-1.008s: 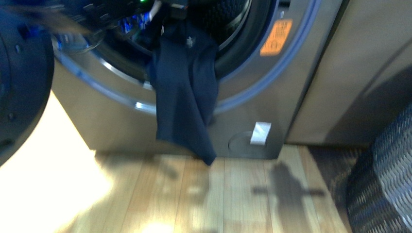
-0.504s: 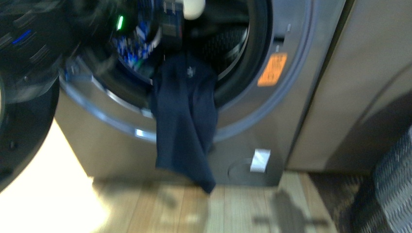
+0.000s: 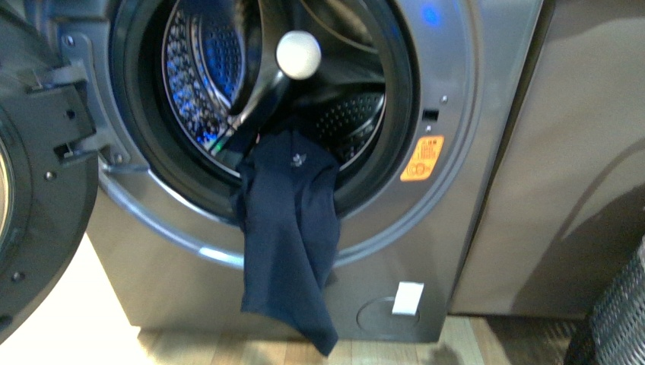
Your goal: Put clothes into washing machine
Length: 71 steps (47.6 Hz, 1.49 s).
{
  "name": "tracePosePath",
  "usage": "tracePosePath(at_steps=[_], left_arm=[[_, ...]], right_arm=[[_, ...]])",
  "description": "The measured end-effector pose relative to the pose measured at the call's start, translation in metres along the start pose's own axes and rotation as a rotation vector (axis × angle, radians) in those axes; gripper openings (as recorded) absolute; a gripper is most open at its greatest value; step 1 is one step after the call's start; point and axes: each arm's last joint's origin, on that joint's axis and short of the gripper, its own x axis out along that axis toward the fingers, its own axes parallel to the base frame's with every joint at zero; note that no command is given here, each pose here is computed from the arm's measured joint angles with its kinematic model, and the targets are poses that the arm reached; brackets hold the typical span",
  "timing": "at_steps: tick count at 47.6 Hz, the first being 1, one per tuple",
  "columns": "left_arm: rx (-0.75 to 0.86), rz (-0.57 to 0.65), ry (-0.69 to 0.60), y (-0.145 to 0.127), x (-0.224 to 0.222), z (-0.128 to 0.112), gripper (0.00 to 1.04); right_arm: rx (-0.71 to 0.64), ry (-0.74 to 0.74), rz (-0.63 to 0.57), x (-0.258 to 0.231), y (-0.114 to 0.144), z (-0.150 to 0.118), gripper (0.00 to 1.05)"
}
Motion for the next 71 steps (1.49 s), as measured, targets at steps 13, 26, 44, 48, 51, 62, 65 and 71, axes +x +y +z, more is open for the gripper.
tracePosePath(at_steps=[13, 26, 44, 48, 51, 62, 65, 71], left_arm=[[-0.084, 0.251, 0.134, 0.005, -0.05, 0.011, 0.79], [-0.102, 0.314, 0.21, 0.011, -0.089, -0.044, 0.35], [-0.115, 0.298, 0.195, 0.017, -0.132, -0.085, 0.04], [-0.113, 0.325, 0.198, 0.018, -0.14, -0.092, 0.04], [-0.114, 0.323, 0.199, 0.017, -0.144, -0.096, 0.04], [-0.114, 0.32, 0.197, 0.013, -0.153, -0.103, 0.04], [-0.114, 0.32, 0.196, 0.012, -0.155, -0.105, 0.04], [-0.114, 0.32, 0.197, 0.01, -0.159, -0.108, 0.04]], right_arm=[[0.0, 0.0, 0.001, 0.0, 0.0, 0.0, 0.02], [0.0, 0.0, 0.0, 0.0, 0.0, 0.0, 0.02], [0.0, 0.0, 0.0, 0.0, 0.0, 0.0, 0.02], [0.0, 0.0, 0.0, 0.0, 0.0, 0.0, 0.02], [0.0, 0.0, 0.001, 0.0, 0.0, 0.0, 0.02], [0.0, 0.0, 0.0, 0.0, 0.0, 0.0, 0.02], [0.0, 0.0, 0.0, 0.0, 0.0, 0.0, 0.02], [0.0, 0.0, 0.0, 0.0, 0.0, 0.0, 0.02]])
